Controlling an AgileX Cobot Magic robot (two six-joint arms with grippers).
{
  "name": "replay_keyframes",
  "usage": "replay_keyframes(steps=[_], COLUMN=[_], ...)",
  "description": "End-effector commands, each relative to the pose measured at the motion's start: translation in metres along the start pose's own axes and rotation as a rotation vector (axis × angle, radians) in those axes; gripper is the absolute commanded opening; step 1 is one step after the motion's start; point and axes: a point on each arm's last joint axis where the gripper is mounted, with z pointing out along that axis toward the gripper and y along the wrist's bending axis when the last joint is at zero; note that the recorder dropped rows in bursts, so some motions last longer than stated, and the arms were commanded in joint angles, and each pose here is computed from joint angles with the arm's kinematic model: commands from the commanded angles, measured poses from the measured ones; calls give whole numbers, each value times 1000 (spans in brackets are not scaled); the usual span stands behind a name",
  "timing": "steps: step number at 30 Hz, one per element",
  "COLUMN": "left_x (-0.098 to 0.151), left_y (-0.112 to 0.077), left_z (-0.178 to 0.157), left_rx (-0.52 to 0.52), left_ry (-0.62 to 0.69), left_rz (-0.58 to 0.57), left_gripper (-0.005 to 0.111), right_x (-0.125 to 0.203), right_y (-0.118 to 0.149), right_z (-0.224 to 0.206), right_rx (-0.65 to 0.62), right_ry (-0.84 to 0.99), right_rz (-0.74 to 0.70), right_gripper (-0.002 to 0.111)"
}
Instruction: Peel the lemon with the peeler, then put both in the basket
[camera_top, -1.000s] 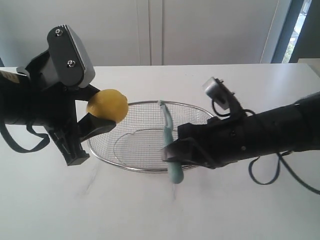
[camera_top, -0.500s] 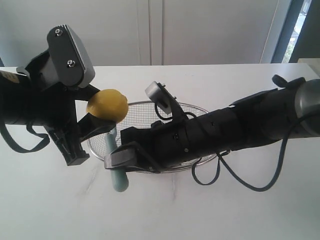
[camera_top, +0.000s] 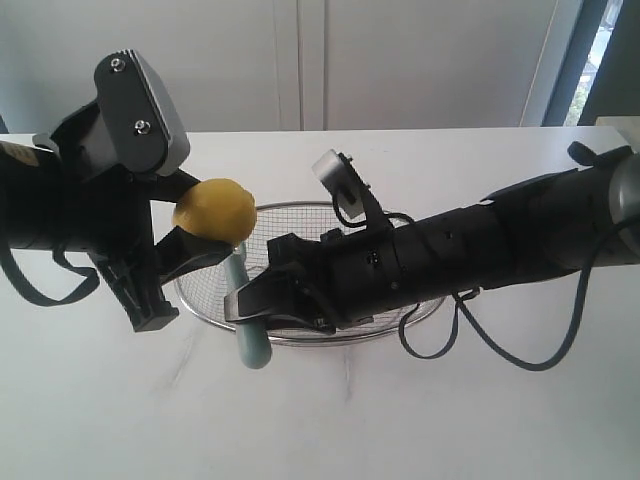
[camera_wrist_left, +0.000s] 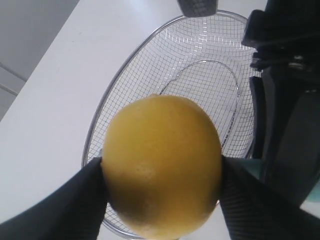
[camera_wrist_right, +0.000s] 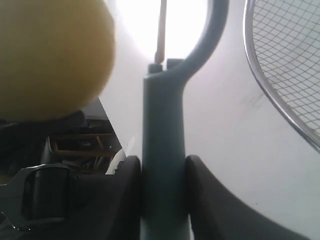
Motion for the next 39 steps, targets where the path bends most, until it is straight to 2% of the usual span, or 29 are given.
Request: replay_keyframes(steps=[1, 10, 31, 39], left_x=[-2, -1, 0, 0], left_y=[0, 0, 0, 0], left_z=[-3, -3, -3, -3], left_rx=[-4, -2, 3, 5], left_ry=[-12, -4, 3, 4], left_rz=[-17, 0, 10, 10], left_gripper=[0, 0, 0, 0], right_x=[1, -1, -10, -11], right_y=[3, 11, 6, 15], right_z=[-3, -10, -40, -69], right_rx=[-29, -27, -26, 29], right_ry=[20, 6, -18, -34], right_rz=[-26, -60, -75, -111], right_gripper=[0, 0, 0, 0])
